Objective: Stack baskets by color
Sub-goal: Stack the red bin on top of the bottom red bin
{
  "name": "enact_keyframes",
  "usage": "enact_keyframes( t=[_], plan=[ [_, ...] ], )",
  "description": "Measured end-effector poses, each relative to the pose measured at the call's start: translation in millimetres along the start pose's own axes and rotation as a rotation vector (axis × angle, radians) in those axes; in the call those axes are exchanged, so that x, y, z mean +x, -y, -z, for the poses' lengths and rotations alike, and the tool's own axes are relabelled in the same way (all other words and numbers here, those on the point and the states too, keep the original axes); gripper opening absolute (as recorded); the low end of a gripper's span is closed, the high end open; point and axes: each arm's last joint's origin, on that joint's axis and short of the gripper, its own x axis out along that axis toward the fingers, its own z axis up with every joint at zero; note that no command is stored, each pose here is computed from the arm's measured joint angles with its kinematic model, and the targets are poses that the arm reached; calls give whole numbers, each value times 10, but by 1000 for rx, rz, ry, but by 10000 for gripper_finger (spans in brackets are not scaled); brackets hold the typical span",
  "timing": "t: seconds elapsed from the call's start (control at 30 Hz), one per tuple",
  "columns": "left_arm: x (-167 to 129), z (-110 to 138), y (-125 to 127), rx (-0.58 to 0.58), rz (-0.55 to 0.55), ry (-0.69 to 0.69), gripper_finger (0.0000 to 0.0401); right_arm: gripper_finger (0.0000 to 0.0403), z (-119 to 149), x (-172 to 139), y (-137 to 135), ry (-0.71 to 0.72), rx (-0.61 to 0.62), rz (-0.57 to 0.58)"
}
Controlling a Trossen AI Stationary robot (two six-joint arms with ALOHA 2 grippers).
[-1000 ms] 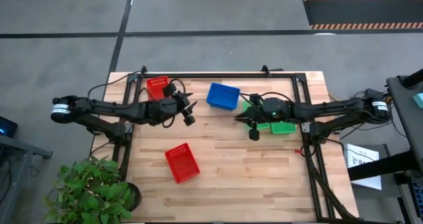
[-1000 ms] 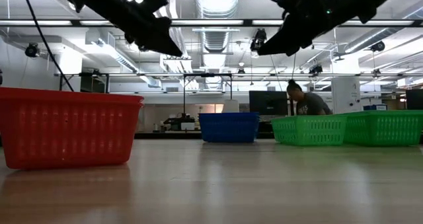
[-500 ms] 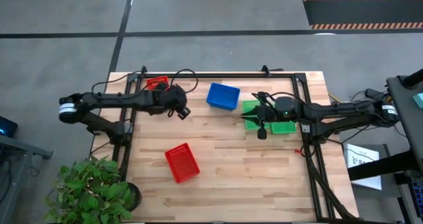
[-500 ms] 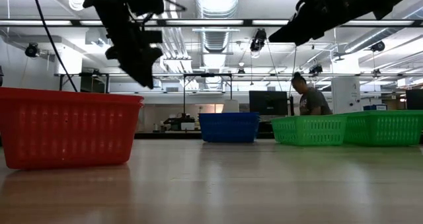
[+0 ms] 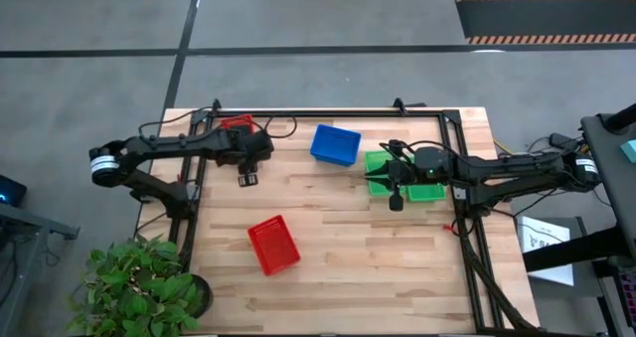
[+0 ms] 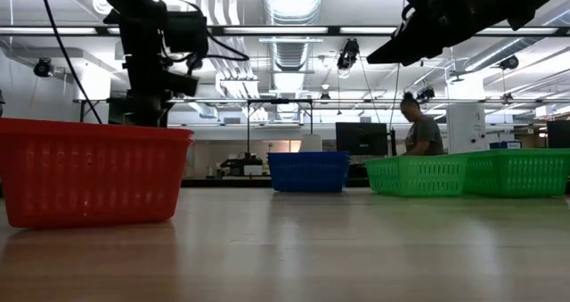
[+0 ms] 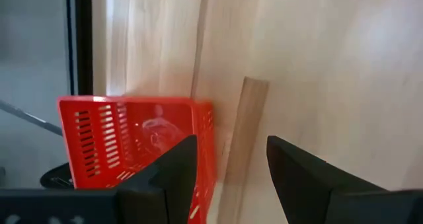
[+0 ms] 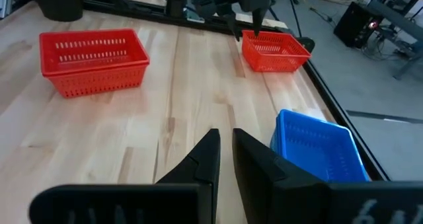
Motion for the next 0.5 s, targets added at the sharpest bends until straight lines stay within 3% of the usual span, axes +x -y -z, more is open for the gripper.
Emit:
enact_keyframes(
  t=[0.5],
  plan=[
    [303,177,-145,-21,-18,-26,166,34,14,0,-3,-14,3,-3]
  ],
)
